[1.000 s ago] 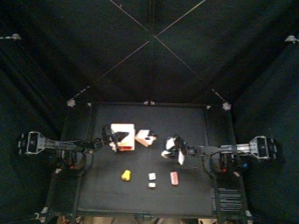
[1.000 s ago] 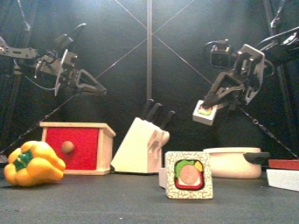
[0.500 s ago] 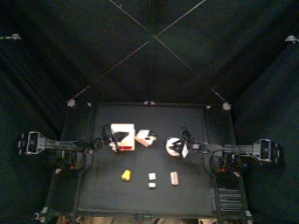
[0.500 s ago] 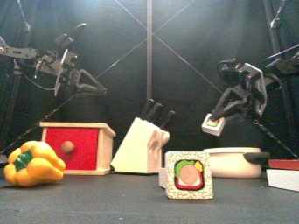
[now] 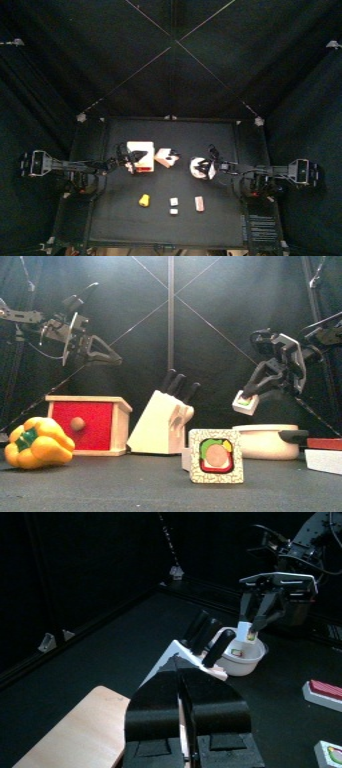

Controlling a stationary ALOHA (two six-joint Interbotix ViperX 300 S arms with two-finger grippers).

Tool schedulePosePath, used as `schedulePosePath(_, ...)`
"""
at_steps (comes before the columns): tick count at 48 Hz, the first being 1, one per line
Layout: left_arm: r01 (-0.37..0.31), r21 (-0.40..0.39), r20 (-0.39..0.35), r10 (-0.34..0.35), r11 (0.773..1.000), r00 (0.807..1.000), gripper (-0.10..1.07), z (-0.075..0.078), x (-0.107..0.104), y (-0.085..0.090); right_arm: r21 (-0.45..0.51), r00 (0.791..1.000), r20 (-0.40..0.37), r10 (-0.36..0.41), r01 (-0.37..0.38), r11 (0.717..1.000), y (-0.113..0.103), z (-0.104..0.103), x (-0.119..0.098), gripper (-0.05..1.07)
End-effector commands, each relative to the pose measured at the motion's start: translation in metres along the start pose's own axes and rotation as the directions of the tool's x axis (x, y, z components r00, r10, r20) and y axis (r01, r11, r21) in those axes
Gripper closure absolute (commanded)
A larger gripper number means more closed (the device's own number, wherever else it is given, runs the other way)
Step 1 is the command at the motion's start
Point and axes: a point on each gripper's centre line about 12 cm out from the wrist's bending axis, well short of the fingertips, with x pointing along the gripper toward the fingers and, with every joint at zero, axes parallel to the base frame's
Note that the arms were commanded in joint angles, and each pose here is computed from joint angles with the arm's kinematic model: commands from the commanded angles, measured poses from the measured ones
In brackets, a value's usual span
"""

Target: Put sushi piece in pot

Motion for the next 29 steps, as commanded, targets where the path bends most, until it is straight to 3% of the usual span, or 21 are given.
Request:
schedulePosePath(1,0.003,0.001,0.017,-0.003,1.0,1.0,0.76,0.0046,0.0018,-0.0013,0.002,1.0,0.017,0.003,-0.003,1.0,0.0007,0.0047,0.0009,0.37)
schedulePosePath(29,0.006,0.002,0.018,-0.006,1.0,1.0,0.76,0.005,0.0015,-0.0019,0.02,1.0,0.016,-0.009,0.008,1.0,-0.0014,0.0055,0.0035,0.31)
